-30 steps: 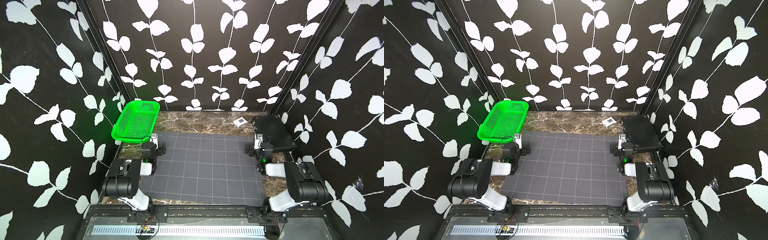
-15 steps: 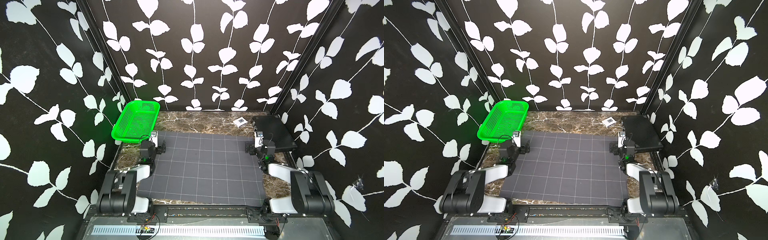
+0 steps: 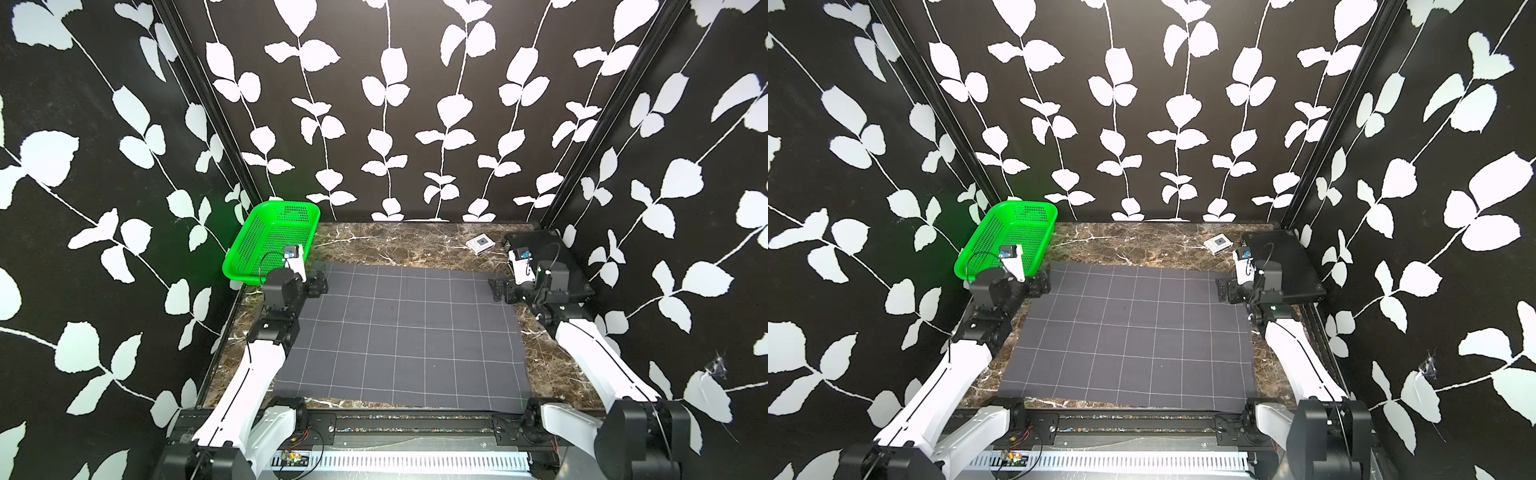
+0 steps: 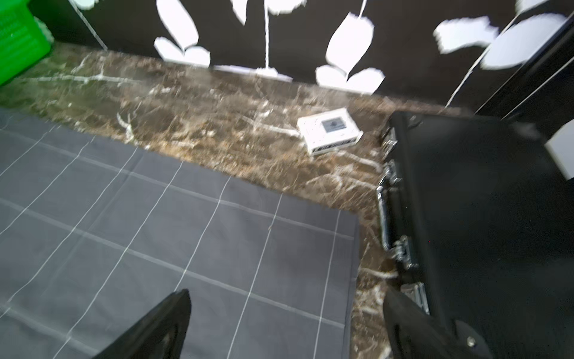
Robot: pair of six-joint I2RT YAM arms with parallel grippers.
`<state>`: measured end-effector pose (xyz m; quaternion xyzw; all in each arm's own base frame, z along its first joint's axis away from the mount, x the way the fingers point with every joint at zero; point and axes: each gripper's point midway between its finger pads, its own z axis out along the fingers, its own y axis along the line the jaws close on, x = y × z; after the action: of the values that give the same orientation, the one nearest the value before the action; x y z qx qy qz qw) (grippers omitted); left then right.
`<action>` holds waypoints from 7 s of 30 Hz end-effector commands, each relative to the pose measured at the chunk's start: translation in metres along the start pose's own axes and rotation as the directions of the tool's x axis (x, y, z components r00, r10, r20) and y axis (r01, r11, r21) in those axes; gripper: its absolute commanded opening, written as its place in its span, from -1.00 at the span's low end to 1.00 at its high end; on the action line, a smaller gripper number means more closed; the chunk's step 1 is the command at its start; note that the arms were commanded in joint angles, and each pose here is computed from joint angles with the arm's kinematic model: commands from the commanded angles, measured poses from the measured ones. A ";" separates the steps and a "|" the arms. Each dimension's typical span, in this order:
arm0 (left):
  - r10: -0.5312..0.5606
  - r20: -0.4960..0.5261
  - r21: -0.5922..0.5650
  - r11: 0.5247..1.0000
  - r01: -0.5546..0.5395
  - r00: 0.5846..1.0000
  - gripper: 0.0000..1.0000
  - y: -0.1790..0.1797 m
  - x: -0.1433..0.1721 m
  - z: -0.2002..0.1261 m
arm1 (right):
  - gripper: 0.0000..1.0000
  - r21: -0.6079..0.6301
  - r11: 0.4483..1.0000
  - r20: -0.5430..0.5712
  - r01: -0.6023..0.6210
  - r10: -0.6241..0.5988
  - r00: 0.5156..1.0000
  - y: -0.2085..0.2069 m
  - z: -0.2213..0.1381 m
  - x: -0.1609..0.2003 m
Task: Roll up the pillowcase
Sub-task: Fold the pillowcase.
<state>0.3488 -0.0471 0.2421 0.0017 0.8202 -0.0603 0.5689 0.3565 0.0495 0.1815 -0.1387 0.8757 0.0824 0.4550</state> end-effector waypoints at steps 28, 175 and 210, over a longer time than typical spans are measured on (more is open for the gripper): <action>-0.382 -0.476 -0.535 0.840 0.083 0.792 0.45 -0.003 0.080 0.170 | 0.98 -0.012 1.000 -0.501 0.019 -0.023 0.865 -0.032 0.057 0.015; -0.387 -0.635 -0.475 0.878 0.057 0.669 -1.00 0.022 0.107 0.244 | 0.86 0.125 0.991 -0.657 0.051 0.045 0.753 -0.079 0.176 0.064; -0.361 -0.654 -0.457 0.889 0.032 0.665 -1.00 0.028 0.107 0.244 | 0.59 0.091 0.984 -0.591 -0.155 0.179 0.787 -0.095 0.197 0.048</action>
<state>0.5432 -0.0543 0.0311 -0.1853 0.9663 0.0610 0.1678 0.5121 0.0093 0.0361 -0.0717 0.9813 0.0681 0.1654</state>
